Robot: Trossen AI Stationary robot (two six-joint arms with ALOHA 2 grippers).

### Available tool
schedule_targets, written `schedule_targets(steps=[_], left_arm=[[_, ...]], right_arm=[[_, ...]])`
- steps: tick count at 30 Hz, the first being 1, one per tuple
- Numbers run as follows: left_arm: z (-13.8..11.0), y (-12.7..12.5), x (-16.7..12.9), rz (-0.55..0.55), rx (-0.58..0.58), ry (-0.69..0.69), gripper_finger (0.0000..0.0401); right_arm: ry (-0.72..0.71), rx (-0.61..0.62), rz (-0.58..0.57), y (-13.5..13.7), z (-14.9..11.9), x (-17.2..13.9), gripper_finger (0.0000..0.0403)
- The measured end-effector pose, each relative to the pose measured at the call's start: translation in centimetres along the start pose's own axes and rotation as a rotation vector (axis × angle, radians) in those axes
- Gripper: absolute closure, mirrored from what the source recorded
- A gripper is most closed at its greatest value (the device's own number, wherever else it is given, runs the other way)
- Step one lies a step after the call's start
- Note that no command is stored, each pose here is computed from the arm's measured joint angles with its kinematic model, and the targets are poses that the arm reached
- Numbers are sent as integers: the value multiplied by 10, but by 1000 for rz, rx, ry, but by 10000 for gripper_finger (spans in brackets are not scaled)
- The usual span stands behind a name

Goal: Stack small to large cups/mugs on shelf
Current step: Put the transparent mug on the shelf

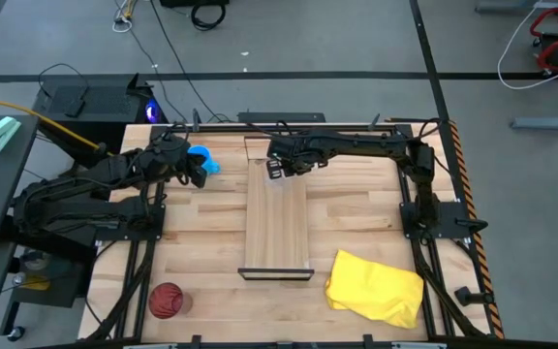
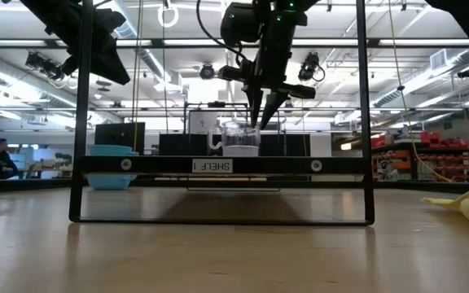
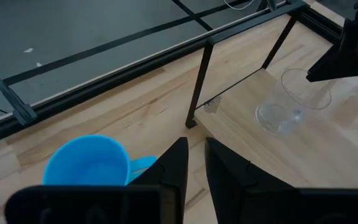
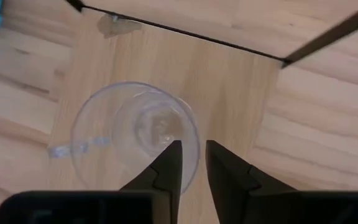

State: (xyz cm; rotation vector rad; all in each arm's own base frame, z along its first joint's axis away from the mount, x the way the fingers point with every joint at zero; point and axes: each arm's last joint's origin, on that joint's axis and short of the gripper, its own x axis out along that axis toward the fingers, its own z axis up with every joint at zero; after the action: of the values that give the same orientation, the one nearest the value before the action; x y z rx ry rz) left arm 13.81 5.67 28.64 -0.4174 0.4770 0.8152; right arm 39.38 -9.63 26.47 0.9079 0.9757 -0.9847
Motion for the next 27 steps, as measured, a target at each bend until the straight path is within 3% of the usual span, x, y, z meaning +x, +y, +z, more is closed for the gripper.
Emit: schedule_targets(steps=[4,9,15,18,22,27], left_arm=[[0,-1,0,-20,-23,1,343],[2,-17,6,-155,1,8,348],[-9,-46,37,-234,45,35,345],[-18,-58,54,-223,54,88,345],[-24,-69,74,-221,42,111,350],[-29,-78,89,-245,0,129,347]], right_arm=[[-15,-95,34,6,1,-12,324],[-55,-251,65,5,-1,-43,324],[-101,-353,-99,-24,-8,-72,324],[-99,-381,-106,-37,-14,-75,326],[-64,-430,-4,-55,-28,-56,335],[-103,-363,238,-87,-40,-25,356]])
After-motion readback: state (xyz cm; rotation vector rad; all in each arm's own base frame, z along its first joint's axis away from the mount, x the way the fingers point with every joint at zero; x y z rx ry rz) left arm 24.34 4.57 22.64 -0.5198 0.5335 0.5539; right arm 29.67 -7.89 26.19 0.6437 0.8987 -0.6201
